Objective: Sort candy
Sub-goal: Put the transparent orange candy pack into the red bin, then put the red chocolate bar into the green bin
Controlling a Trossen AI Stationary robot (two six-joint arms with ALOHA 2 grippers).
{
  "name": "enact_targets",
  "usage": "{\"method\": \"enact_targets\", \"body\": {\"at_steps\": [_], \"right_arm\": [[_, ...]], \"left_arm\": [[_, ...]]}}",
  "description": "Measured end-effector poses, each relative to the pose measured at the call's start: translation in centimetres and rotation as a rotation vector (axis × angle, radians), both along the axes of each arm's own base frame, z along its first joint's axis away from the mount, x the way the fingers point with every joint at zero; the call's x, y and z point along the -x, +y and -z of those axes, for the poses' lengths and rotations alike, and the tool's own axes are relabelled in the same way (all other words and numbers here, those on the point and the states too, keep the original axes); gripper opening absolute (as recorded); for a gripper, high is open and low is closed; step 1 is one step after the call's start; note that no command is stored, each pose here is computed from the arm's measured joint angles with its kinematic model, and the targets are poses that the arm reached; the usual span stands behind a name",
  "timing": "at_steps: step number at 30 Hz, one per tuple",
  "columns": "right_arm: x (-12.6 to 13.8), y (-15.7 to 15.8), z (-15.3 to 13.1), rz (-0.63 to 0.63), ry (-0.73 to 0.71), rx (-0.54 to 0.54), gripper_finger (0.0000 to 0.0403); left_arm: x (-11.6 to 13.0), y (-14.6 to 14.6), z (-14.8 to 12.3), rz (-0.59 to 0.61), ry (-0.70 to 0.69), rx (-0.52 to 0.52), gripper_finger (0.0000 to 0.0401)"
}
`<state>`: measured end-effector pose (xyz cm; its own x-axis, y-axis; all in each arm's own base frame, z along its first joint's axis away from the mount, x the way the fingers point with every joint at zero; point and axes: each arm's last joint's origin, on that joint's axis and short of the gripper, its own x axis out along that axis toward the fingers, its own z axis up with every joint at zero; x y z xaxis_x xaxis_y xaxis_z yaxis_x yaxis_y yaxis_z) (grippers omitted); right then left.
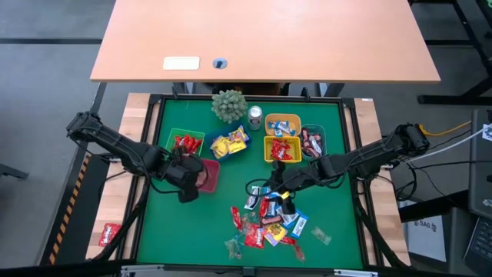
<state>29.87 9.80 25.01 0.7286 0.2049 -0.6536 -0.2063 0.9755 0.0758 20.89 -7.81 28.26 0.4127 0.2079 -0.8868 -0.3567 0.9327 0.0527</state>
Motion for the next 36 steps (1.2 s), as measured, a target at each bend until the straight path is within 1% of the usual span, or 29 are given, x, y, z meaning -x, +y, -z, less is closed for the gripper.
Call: {"method": "enact_targets", "body": {"at_steps": [2, 6, 10, 15, 17, 21, 25, 28, 31, 34, 36], "right_arm": [[0.2, -0.1, 0.2, -0.017, 0.023, 0.030, 0.0241], [0.5, -0.2, 0.6, -0.033, 0.071, 0.063, 0.0241], [0.7, -0.2, 0.8, -0.034, 0.096, 0.073, 0.0241], [0.7, -0.2, 0.8, -0.034, 0.094, 0.072, 0.0241], [0.7, -0.2, 0.8, -0.034, 0.094, 0.071, 0.0241], [0.7, -0.2, 0.8, -0.034, 0.094, 0.071, 0.0241], [0.7, -0.2, 0.8, -0.034, 0.094, 0.071, 0.0241], [0.7, -0.2, 0.8, -0.034, 0.094, 0.071, 0.0241], [0.7, -0.2, 0.8, -0.033, 0.094, 0.071, 0.0241], [0.7, -0.2, 0.8, -0.033, 0.094, 0.071, 0.0241], [0.7, -0.2, 0.8, -0.033, 0.093, 0.071, 0.0241]], "left_arm": [[0.2, 0.1, 0.2, -0.009, 0.033, -0.011, 0.0000], [0.3, 0.2, 0.2, -0.010, 0.046, -0.020, 0.0000], [0.3, 0.4, 0.2, -0.021, 0.042, -0.027, 0.0000], [0.1, 0.7, 0.2, -0.037, 0.041, -0.028, 0.0005], [0.1, 0.8, 0.2, -0.046, 0.040, -0.028, 0.0019], [-0.1, 1.1, 0.2, -0.061, 0.032, -0.030, 0.0067], [-0.7, 1.1, 0.0, -0.054, -0.028, -0.013, 0.0114], [-1.8, 0.5, -0.4, 0.014, -0.131, 0.001, 0.0137], [-3.3, -0.5, -0.7, 0.121, -0.243, -0.008, 0.0149], [-4.9, -1.7, -0.6, 0.276, -0.320, -0.037, 0.0152], [-5.9, -2.7, -0.2, 0.402, -0.344, -0.057, 0.0152]]}}
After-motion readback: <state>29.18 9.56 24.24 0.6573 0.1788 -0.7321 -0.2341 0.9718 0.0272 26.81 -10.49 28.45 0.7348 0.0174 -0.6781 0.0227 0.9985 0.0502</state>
